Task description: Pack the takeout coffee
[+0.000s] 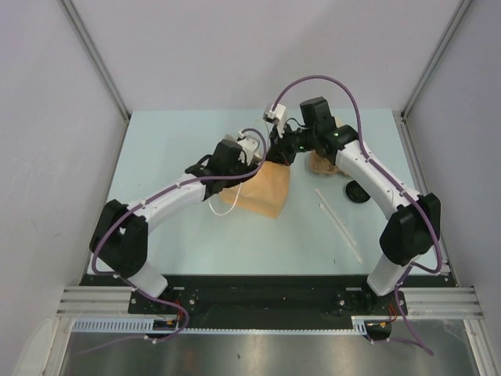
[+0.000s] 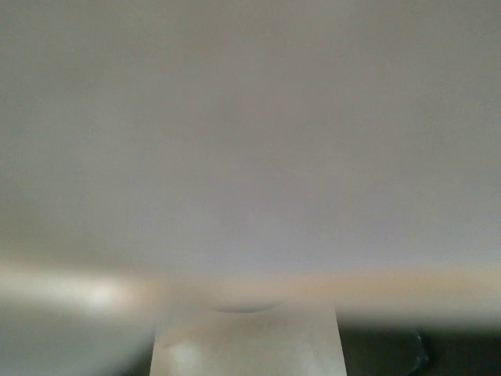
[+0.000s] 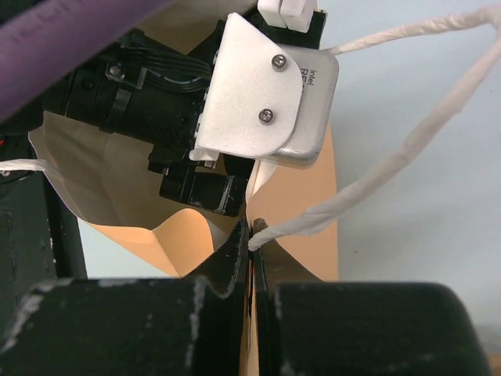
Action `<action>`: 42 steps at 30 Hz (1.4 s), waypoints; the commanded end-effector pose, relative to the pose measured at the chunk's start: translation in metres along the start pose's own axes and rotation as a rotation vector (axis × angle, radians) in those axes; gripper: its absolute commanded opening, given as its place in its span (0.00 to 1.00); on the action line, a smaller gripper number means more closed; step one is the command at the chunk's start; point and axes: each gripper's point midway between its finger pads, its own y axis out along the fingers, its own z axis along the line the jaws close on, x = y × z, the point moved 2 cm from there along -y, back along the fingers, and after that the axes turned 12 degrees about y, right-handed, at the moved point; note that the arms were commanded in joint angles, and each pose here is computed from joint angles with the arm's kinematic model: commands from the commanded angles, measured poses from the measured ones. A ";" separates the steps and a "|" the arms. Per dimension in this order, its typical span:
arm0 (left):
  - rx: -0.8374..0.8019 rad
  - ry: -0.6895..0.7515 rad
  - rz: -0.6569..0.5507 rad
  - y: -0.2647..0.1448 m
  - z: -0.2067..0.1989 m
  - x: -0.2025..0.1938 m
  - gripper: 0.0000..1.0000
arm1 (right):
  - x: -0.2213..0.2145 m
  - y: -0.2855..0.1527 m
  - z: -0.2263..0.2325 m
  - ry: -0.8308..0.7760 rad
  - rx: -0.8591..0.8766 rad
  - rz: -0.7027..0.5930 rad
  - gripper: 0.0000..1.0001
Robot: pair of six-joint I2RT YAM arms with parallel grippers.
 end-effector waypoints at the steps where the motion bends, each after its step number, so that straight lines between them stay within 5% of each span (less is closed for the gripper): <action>1: -0.016 -0.061 0.232 0.013 0.001 -0.054 0.00 | -0.008 0.000 -0.008 0.069 -0.002 0.042 0.00; 17: -0.087 -0.110 0.416 0.027 -0.016 -0.106 0.01 | -0.018 -0.001 -0.020 0.103 -0.009 0.063 0.00; 23: -0.101 -0.132 0.286 0.014 -0.013 -0.073 0.32 | -0.017 -0.002 -0.019 0.108 -0.007 0.063 0.00; 27: -0.087 -0.133 0.183 0.003 -0.004 -0.039 0.62 | -0.016 -0.002 -0.018 0.112 -0.009 0.065 0.00; 36: -0.076 -0.150 0.027 -0.019 0.006 0.015 0.89 | -0.015 -0.003 -0.019 0.126 -0.019 0.068 0.00; 42: -0.072 -0.133 -0.044 -0.037 0.006 0.041 0.94 | -0.013 -0.005 -0.021 0.124 -0.032 0.067 0.00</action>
